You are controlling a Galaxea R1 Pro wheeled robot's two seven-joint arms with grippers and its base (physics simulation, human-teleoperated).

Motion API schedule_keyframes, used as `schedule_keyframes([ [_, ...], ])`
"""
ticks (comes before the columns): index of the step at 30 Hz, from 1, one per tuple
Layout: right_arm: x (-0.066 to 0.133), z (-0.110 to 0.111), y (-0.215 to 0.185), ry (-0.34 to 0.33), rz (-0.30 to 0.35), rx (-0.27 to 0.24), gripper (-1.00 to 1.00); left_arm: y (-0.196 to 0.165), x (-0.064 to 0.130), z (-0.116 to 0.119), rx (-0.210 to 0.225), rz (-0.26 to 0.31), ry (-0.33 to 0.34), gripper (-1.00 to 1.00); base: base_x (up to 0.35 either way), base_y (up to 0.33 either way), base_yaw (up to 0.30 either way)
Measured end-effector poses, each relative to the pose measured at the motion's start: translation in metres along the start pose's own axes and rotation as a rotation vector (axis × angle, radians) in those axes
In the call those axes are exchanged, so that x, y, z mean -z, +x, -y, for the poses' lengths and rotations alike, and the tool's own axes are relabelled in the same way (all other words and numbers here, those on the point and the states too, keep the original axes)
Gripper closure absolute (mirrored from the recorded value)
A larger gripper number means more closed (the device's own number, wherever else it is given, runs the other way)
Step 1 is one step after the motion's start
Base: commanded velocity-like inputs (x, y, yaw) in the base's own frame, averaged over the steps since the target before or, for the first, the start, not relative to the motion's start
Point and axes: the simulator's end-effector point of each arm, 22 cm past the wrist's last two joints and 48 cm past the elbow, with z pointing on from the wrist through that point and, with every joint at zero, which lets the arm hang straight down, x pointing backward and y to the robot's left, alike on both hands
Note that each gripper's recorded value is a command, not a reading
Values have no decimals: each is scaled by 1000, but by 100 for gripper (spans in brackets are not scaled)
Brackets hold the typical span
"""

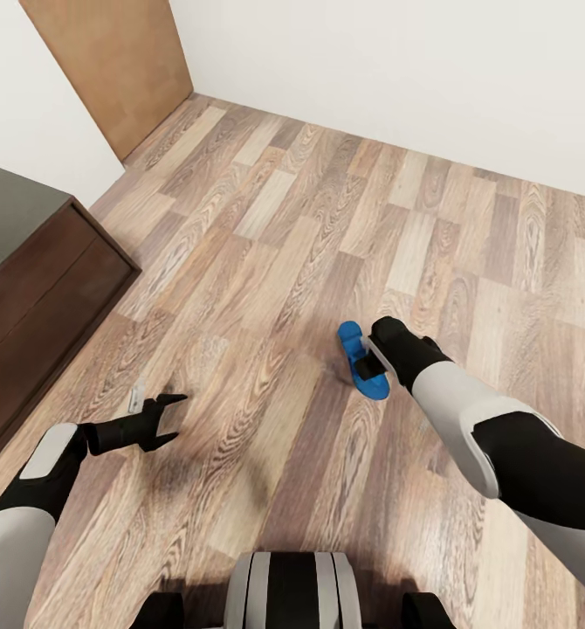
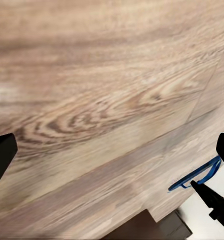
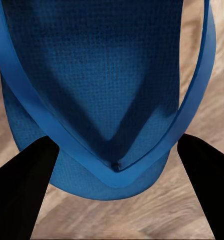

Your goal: In the bedroom, move the book from the bed onto either nightstand, and place the two sandals side by side next to the bed.

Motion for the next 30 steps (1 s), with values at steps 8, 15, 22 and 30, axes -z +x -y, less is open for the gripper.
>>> schedule_keyframes([
  [8, 3, 37, 29, -6, -39, -103, 100, 21, 4, -15, -77, -45, -53, -100, 0, 0, 0],
  [15, 17, 40, 31, -142, -3, -254, 100, 34, 9, -13, -108, -62, -38, -100, 0, 0, 0],
  [22, 36, 15, 22, -434, 107, -434, 100, 44, 17, -9, -153, -66, -7, -100, 0, 0, 0],
  [30, 27, -26, 50, -644, 248, -471, 100, 63, 29, -22, -233, -75, 42, -100, 0, 0, 0],
])
